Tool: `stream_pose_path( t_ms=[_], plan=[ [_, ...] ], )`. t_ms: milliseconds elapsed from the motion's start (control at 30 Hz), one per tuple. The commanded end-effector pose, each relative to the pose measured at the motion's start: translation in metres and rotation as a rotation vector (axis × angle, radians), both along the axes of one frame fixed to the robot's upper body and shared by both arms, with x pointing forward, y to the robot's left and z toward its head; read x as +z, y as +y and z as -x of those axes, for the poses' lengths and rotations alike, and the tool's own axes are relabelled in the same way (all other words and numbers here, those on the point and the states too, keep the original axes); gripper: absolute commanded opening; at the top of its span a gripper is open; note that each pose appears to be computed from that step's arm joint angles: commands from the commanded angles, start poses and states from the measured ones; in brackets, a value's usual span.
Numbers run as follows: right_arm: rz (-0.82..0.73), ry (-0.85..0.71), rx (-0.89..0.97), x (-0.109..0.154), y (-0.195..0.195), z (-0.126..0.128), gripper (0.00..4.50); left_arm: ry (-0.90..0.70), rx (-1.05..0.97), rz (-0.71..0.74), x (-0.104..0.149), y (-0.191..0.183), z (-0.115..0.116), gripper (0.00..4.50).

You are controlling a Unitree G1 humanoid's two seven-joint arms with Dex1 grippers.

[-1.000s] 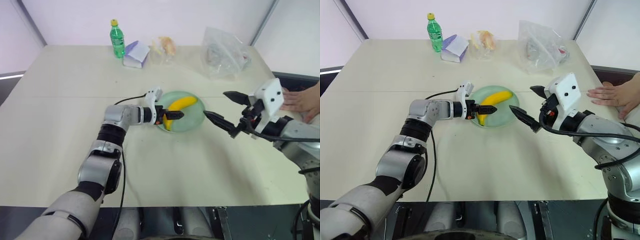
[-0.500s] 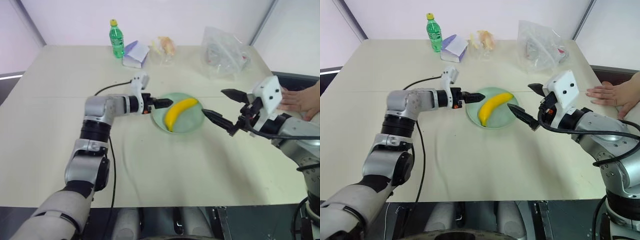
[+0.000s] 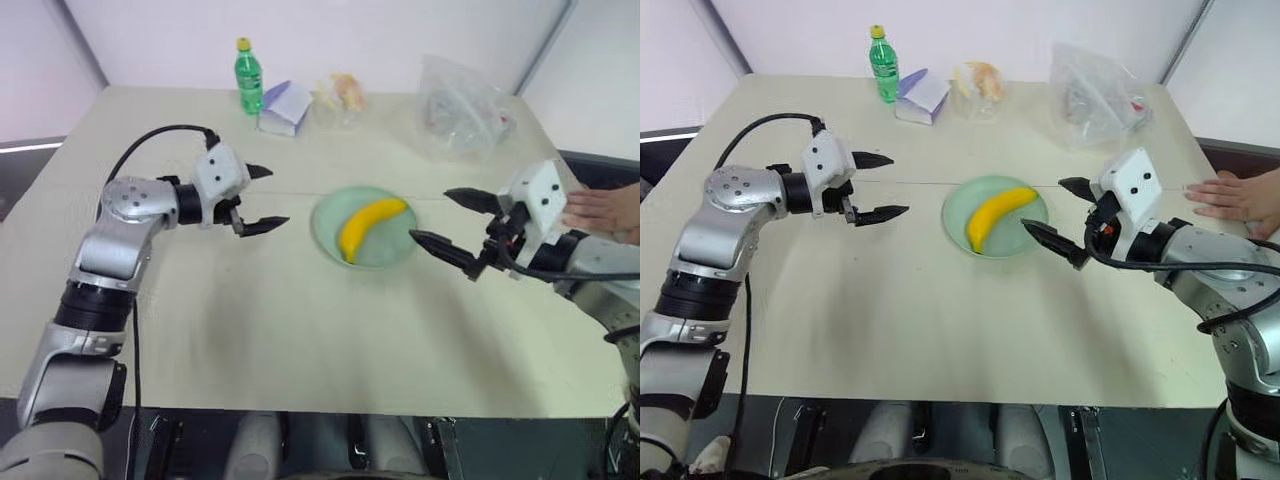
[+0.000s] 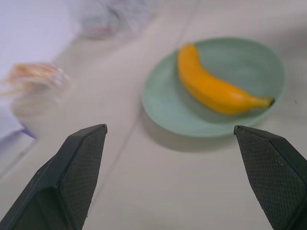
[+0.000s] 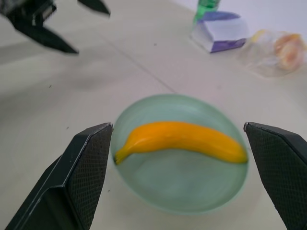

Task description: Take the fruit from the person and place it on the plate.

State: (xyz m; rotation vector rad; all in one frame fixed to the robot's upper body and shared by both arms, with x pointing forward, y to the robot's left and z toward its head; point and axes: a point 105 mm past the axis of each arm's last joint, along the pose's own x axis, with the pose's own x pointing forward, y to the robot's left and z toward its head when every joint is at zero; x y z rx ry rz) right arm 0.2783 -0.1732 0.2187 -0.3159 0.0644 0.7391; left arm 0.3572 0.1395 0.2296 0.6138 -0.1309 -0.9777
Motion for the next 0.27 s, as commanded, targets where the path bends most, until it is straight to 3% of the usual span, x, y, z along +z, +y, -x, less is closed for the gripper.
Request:
stream_pose_path(
  t_ms=[33, 267],
  plan=[
    [0.015, -0.038, -0.026, 0.009, -0.012, 0.0, 4.5, -0.113, 0.033, 0.099, 0.035, 0.009, 0.011, 4.44],
    [0.028, -0.025, -0.019, 0.006, -0.016, -0.002, 4.5, 0.046, 0.015, 0.238, 0.03, 0.004, 0.036, 4.44]
  ],
)
